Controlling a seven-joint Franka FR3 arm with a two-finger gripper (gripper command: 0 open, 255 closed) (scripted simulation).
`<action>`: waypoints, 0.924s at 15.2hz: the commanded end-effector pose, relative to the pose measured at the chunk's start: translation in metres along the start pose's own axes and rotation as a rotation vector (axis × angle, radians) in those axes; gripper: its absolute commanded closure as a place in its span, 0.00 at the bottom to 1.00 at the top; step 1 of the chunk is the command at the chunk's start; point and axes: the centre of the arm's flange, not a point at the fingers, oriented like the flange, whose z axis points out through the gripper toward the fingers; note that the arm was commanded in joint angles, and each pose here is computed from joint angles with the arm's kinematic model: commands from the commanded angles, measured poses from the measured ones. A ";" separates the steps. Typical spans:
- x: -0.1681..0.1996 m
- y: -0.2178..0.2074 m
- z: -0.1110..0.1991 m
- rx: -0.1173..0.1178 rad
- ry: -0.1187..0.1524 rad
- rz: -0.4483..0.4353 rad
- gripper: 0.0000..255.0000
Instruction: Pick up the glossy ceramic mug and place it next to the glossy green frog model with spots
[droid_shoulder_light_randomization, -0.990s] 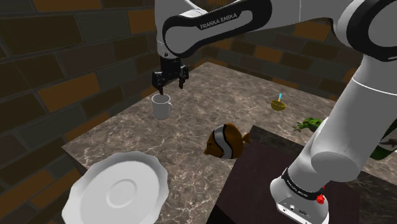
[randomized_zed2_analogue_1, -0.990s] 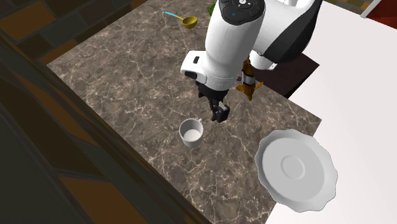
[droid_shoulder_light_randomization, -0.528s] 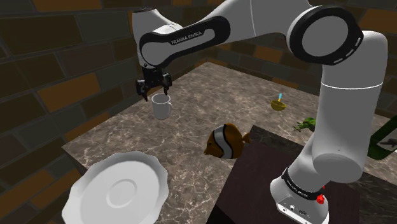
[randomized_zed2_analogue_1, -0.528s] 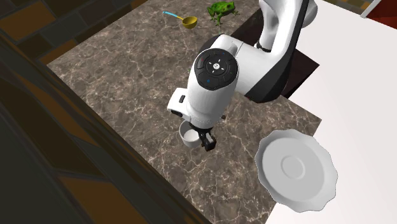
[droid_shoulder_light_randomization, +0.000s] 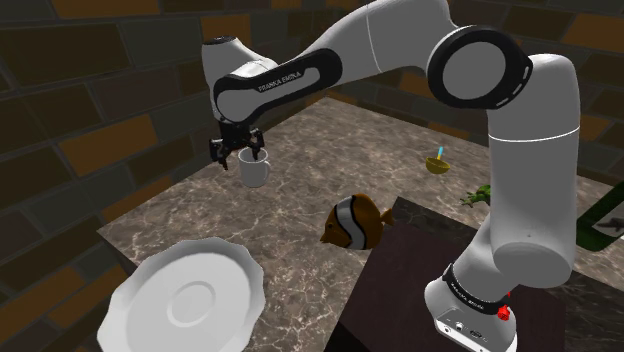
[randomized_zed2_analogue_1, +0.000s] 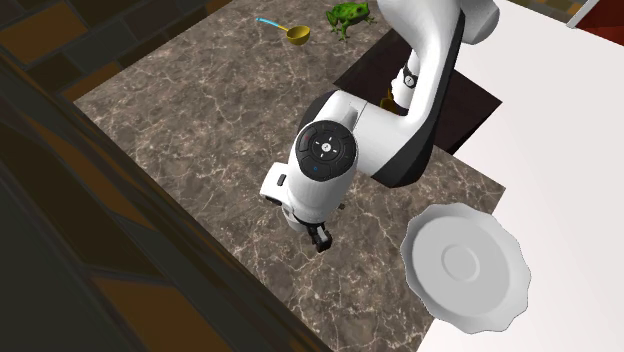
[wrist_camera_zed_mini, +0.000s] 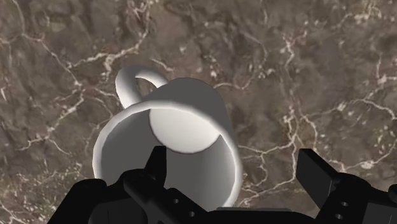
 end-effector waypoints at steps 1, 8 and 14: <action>0.000 0.000 0.009 0.000 0.000 0.000 0.00; 0.000 0.000 0.009 0.000 0.000 0.000 0.00; 0.000 0.000 0.009 0.000 0.000 0.000 1.00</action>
